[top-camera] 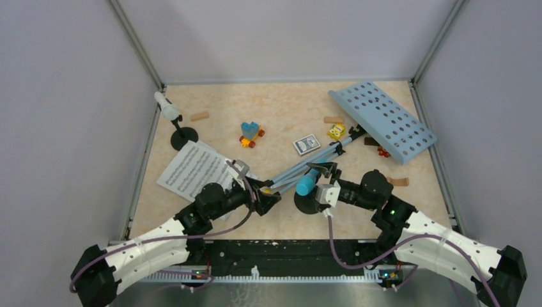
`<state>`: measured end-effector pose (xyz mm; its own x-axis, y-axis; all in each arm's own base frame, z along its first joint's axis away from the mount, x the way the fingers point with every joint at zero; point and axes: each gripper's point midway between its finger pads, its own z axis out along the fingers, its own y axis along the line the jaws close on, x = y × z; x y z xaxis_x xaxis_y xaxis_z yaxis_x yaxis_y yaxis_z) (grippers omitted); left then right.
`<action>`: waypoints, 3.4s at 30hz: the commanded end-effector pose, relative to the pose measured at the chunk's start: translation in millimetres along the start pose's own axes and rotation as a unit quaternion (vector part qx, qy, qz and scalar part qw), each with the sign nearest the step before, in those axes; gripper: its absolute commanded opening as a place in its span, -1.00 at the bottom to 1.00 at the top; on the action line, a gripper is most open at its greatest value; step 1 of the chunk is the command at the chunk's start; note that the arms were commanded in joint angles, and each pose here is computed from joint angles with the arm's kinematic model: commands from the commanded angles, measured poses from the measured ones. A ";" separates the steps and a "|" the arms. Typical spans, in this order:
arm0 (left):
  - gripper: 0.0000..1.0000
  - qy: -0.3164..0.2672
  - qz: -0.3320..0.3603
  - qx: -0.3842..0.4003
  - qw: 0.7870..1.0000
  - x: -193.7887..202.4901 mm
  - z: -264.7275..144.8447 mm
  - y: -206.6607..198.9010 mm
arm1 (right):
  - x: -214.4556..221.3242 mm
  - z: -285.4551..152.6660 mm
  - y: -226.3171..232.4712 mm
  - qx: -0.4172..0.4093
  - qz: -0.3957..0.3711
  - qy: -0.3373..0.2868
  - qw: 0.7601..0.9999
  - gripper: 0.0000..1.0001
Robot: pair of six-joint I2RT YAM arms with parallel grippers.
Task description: Pack up the instrument practice props
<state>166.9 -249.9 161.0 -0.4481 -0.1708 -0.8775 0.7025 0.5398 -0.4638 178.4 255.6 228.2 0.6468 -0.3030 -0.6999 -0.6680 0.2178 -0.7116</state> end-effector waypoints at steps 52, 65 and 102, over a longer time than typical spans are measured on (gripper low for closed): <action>-0.69 -0.062 0.161 0.033 0.985 39.8 137.3 -52.8 | -60.6 -17.3 -65.5 0.129 0.203 -0.078 0.968 -1.00; -1.00 0.061 0.131 -0.018 0.989 97.3 145.5 -34.7 | -114.8 -44.8 -123.6 0.177 0.140 -0.112 0.968 -1.00; -1.00 0.069 0.136 -0.012 0.988 123.5 143.8 -51.9 | -234.8 -128.5 -212.6 0.255 0.160 -0.239 0.923 -1.00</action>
<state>167.5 -441.4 124.8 -0.2549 -0.1250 -0.9589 0.8030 0.5250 -0.2819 122.6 172.6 526.3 0.6428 0.2117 -0.7362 -0.6608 0.6395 -0.3930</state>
